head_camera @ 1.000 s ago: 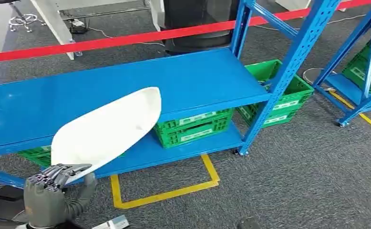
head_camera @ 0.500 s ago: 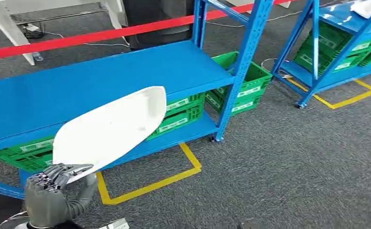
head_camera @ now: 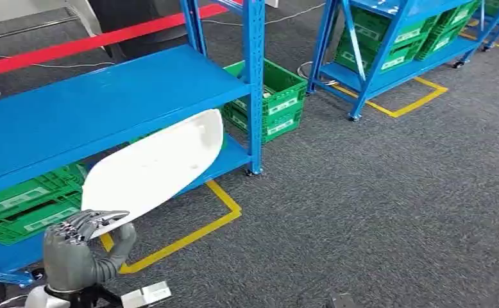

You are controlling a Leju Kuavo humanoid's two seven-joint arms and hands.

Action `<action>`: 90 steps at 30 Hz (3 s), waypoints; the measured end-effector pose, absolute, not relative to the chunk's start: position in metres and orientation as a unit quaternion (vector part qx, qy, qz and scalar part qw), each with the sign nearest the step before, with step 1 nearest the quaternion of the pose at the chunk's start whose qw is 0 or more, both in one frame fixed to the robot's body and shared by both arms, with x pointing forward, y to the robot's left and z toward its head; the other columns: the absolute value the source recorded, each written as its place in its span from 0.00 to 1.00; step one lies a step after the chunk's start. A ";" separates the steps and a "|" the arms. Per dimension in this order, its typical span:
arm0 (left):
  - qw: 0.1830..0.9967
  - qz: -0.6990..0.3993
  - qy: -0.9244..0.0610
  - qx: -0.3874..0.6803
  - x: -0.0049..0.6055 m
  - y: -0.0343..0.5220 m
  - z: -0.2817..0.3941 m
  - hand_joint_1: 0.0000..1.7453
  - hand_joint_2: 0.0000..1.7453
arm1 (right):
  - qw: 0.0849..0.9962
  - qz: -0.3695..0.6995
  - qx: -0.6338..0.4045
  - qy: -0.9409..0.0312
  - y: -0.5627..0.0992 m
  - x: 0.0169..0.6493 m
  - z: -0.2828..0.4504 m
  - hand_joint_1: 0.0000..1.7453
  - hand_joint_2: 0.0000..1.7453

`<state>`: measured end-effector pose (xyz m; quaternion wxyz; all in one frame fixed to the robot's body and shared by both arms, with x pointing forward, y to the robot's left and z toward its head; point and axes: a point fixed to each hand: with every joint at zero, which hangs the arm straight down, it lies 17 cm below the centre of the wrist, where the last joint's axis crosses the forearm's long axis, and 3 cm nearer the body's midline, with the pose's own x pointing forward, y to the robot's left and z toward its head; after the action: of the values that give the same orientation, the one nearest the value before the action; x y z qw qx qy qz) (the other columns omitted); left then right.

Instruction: Take the parts from the cabinet and place them on the table.

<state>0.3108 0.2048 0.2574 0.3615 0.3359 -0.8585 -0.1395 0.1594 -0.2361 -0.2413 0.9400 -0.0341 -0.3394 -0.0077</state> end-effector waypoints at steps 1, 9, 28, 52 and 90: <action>0.365 -0.138 -0.859 0.331 0.313 0.204 0.257 0.91 1.00 | 0.940 -0.009 -0.035 -0.339 -0.237 0.159 -0.241 0.00 0.00; 0.369 -0.136 -0.867 0.305 0.327 0.196 0.261 0.91 1.00 | 0.941 -0.023 -0.043 -0.336 -0.247 0.155 -0.243 0.00 0.00; 0.377 -0.137 -0.865 0.301 0.330 0.194 0.255 0.91 1.00 | 0.940 -0.027 -0.046 -0.336 -0.250 0.156 -0.243 0.00 0.00; 0.433 -0.146 -0.883 0.107 0.373 0.123 0.240 0.91 1.00 | 0.946 -0.089 -0.083 -0.301 -0.286 0.135 -0.252 0.00 0.00; 0.438 -0.175 -0.881 0.047 0.384 0.087 0.231 0.91 1.00 | 0.945 -0.103 -0.087 -0.297 -0.293 0.129 -0.253 0.00 0.00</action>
<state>0.3844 0.0873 0.2308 0.4380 0.0471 -0.8805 -0.1750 0.1288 -0.2930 -0.2530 0.9453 -0.0874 -0.2969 -0.1032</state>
